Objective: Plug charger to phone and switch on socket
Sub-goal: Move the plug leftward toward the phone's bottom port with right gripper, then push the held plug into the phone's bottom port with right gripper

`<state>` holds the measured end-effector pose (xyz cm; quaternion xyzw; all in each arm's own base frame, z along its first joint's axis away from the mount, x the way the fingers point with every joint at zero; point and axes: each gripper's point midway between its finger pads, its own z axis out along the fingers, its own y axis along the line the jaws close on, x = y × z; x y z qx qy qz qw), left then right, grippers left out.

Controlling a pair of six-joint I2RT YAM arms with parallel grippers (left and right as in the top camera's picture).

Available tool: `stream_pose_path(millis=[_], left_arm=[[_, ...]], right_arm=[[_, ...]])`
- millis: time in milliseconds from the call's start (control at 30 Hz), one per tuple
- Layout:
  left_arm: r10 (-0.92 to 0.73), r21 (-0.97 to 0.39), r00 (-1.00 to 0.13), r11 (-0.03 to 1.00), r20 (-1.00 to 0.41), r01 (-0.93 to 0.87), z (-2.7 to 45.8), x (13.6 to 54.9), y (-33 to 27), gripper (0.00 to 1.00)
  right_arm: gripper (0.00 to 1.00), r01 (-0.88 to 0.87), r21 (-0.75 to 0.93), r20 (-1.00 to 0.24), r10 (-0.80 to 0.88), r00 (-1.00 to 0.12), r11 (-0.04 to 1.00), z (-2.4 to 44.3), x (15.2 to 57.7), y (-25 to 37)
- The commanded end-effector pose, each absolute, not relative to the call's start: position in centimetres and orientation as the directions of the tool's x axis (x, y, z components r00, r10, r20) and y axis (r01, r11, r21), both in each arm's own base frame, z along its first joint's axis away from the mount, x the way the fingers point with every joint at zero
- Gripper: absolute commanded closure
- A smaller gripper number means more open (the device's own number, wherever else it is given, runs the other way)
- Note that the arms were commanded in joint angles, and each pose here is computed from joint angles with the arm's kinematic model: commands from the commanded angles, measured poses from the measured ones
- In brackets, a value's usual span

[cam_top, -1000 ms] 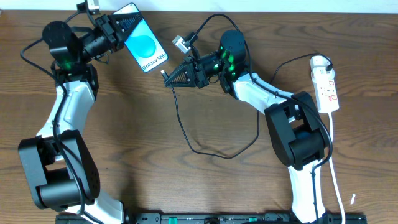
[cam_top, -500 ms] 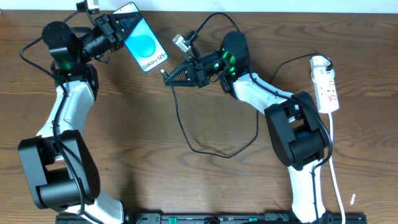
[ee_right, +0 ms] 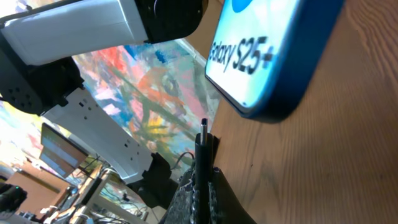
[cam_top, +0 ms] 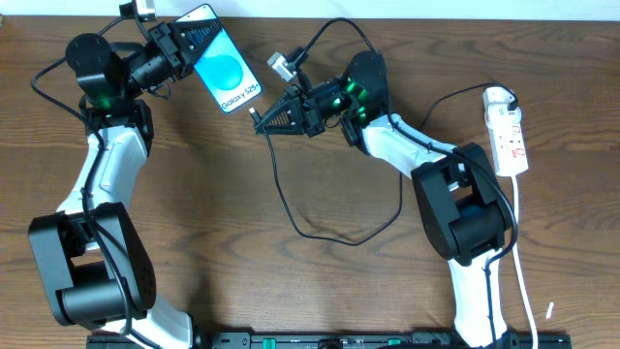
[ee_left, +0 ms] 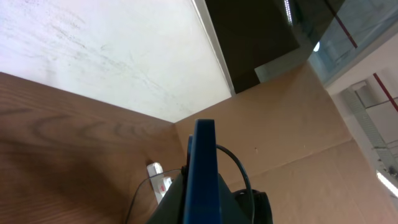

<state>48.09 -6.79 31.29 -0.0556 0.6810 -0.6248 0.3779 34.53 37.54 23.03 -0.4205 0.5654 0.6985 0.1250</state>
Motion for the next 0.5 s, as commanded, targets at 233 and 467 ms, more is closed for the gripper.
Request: stream_pose_path(millis=[233,467], left_arm=[[-0.490,-0.862,-0.715,0.199,-0.499,0.466,33.7,46.6,-8.6,0.93],[-0.484,-0.864,-0.721,0.195,-0.497,0.465,33.6,46.5,-8.7,0.93]], right_arm=[[0.99,-0.652,0.673,-0.739,-0.313,-0.596,-0.348,23.9,33.8,37.8],[0.99,-0.653,0.672,-0.740,-0.313,-0.595,-0.348,23.9,33.8,37.8]])
